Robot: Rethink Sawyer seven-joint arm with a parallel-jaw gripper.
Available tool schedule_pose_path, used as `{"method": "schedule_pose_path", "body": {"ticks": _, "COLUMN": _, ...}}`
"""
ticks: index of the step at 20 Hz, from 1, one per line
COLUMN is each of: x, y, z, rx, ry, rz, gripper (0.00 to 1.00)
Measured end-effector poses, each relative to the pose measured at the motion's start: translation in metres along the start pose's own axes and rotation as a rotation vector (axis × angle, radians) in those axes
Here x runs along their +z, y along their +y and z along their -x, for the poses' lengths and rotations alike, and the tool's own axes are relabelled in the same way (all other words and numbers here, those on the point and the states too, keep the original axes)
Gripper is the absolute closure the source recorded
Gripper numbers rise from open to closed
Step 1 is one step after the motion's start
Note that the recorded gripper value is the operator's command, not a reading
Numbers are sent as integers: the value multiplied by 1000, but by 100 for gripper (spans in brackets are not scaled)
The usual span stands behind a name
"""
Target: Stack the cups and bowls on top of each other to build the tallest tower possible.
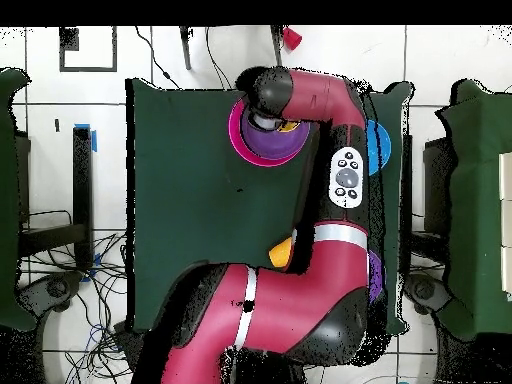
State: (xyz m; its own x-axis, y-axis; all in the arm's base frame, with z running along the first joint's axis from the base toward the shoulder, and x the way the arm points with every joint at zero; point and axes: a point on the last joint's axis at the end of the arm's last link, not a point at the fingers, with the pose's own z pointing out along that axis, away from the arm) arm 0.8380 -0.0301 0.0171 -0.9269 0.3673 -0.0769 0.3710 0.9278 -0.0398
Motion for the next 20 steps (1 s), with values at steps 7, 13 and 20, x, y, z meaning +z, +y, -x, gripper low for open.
{"method": "schedule_pose_path", "body": {"ticks": 7, "x": 3, "y": 0, "z": -1, "rx": -2, "ry": 2, "rz": -5, "gripper": 0}}
{"method": "schedule_pose_path", "body": {"ticks": 13, "x": 1, "y": -4, "z": -4, "rx": -2, "ry": 9, "rz": -14, "gripper": 0}}
{"method": "schedule_pose_path", "body": {"ticks": 20, "x": -13, "y": -7, "z": -6, "rx": -3, "ry": 11, "rz": -19, "gripper": 0}}
